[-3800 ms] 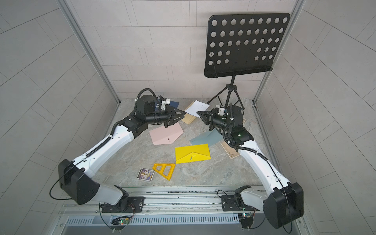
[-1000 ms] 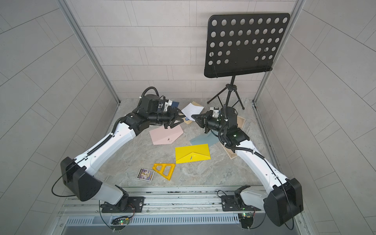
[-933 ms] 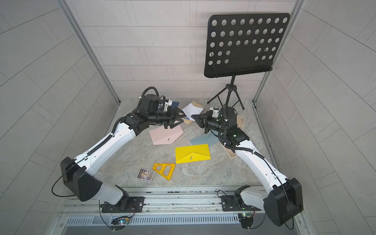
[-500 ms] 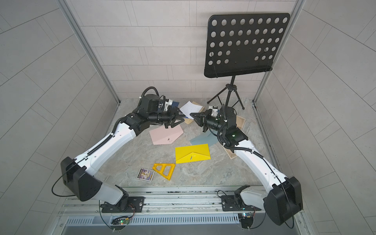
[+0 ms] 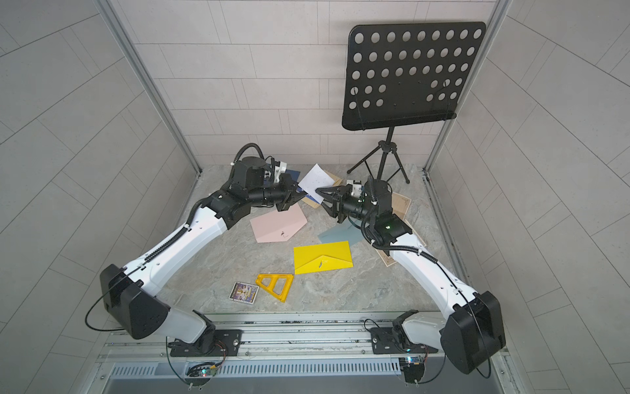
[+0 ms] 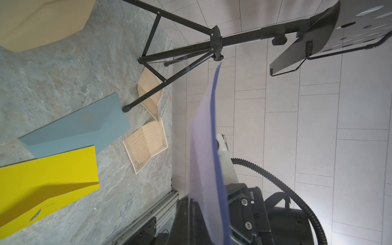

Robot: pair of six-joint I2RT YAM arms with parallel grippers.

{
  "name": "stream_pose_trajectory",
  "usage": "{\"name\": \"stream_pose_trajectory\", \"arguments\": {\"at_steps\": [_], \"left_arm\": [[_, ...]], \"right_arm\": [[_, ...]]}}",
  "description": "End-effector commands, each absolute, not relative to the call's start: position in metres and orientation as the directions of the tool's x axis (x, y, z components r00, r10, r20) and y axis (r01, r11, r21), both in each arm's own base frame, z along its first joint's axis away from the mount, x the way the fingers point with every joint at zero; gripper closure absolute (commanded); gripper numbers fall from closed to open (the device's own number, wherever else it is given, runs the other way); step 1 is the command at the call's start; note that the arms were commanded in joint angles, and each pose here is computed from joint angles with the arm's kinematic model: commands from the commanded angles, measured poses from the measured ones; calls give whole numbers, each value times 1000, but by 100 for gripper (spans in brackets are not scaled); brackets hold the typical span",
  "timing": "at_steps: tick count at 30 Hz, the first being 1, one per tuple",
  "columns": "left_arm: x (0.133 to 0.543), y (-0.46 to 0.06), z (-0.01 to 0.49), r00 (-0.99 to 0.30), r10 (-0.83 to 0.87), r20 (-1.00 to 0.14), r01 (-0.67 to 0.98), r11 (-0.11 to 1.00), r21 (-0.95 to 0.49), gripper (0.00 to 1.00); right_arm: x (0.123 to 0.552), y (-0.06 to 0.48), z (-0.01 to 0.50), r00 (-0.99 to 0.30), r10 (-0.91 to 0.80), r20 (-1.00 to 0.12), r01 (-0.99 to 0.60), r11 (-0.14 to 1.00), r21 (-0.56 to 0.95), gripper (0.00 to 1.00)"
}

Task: Take the letter paper out of the envelope
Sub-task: Unfold the letter paper.

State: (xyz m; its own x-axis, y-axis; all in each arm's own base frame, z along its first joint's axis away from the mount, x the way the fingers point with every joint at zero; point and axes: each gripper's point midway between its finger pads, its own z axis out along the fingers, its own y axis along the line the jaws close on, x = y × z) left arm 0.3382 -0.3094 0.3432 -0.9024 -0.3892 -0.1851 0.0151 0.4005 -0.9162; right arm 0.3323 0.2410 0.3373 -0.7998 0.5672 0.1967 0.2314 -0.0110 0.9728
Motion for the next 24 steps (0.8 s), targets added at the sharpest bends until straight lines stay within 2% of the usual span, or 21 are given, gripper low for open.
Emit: {"name": "stream_pose_trajectory", "arguments": {"at_steps": [1,4,6,11,15,19,24], "left_arm": [[335,-278,372,-836,-386,-389,124,558,-821,100],[329,-254,365,-809,-262,-525,173,748,-641,100],[327,-239,357,-788,-191,-586,200,820,-536,100],[307,-220,337,-735,-12,-678,284,903,-323,100],[307,-215,330,-709,-36,-705,268,910,-316,100],[314,-217,339,-675,-53,-736,274,908,-316,100],[313,-224,339,-675,-18,-737,310,900,-307,100]], "right_arm": [[323,230,328,-796,595,115,221,109,969,47],[320,213,330,-776,628,-54,157,276,948,38],[318,201,337,-754,639,-151,127,367,921,33],[324,193,359,-699,670,-251,80,422,903,22],[317,222,369,-711,644,-281,28,426,905,13],[307,252,357,-751,608,-256,29,418,908,8],[311,266,353,-784,578,-228,35,407,913,9]]}}
